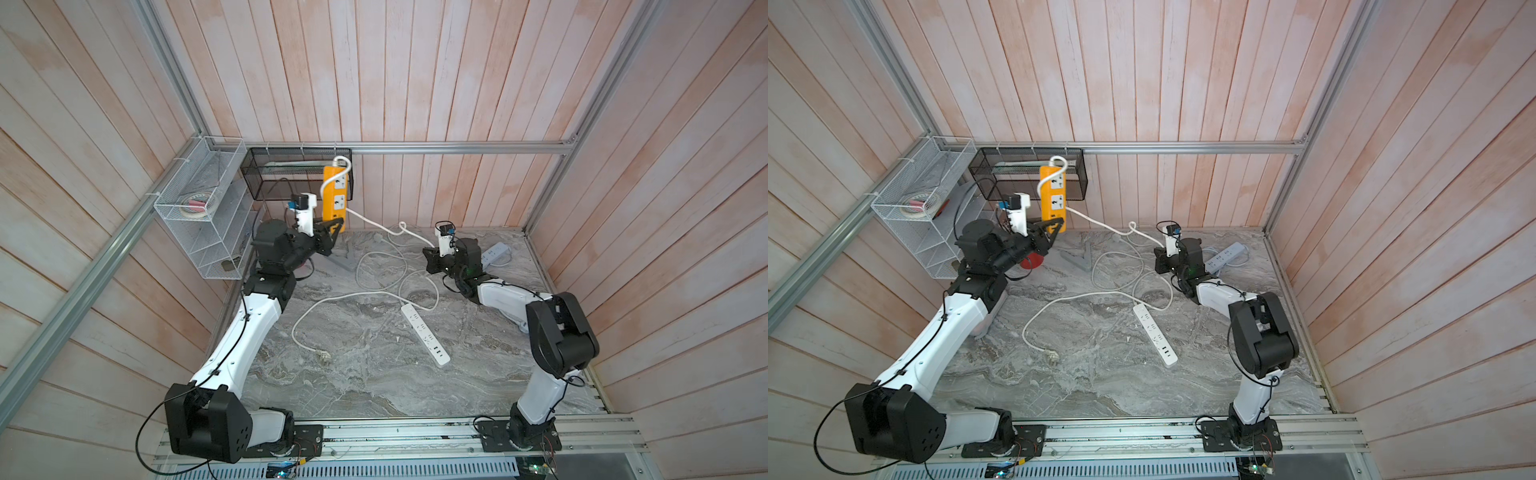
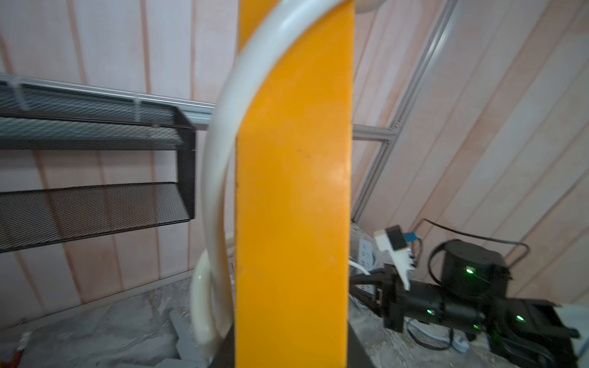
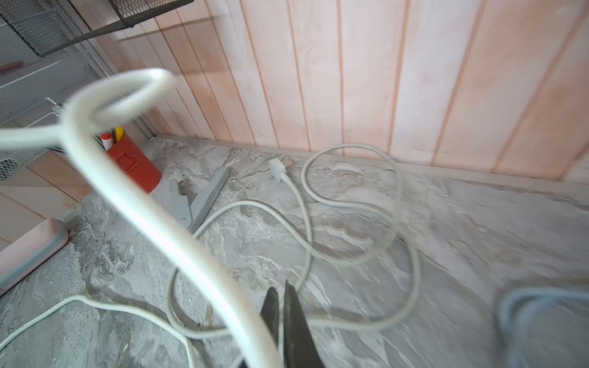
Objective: Wrap the cord around the power strip
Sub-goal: Adjust the power cord at the center of the board.
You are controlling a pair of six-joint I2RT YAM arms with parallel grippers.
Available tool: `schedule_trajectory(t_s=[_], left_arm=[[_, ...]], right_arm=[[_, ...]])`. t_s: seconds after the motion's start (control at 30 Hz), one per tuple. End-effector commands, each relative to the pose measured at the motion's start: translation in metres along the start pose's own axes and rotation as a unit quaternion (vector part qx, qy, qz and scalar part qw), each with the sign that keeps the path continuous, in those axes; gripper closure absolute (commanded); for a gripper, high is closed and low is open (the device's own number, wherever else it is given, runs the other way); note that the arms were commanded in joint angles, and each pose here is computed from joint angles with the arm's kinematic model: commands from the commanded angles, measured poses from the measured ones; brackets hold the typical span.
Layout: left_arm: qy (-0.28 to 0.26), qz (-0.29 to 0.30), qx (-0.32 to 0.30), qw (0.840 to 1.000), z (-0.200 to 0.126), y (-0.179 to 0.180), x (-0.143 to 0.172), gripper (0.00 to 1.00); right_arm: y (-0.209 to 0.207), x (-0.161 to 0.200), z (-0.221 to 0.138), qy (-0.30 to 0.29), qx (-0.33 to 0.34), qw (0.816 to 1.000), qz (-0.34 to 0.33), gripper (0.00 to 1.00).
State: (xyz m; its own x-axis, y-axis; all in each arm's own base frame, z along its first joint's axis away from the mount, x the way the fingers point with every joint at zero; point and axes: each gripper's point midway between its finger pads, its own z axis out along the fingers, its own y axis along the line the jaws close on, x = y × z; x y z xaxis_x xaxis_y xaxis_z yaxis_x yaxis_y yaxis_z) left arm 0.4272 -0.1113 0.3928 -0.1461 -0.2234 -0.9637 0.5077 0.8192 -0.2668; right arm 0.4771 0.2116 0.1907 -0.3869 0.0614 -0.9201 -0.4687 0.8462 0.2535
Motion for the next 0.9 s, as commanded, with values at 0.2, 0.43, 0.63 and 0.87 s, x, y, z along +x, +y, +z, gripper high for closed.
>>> schedule_trajectory(t_s=[0.2, 0.43, 0.63, 0.87], left_arm=[[-0.062, -0.053, -0.151, 0.985, -0.024, 0.087, -0.033, 1.0], [0.12, 0.126, -0.134, 0.976, 0.037, 0.05, 0.045, 1.0], [0.207, 0.172, -0.044, 0.962, 0.068, 0.021, 0.105, 1.0], [0.274, 0.262, 0.1, 0.92, 0.067, -0.047, 0.163, 1.0]], right_arm=[[-0.033, 0.03, -0.065, 0.042, 0.091, 0.994, -0.048, 1.0], [0.059, -0.025, -0.088, -0.002, -0.022, 0.975, -0.22, 1.0], [0.134, -0.058, -0.097, 0.008, -0.09, 0.941, -0.327, 1.0], [0.17, -0.099, -0.107, -0.026, -0.134, 0.922, -0.361, 1.0]])
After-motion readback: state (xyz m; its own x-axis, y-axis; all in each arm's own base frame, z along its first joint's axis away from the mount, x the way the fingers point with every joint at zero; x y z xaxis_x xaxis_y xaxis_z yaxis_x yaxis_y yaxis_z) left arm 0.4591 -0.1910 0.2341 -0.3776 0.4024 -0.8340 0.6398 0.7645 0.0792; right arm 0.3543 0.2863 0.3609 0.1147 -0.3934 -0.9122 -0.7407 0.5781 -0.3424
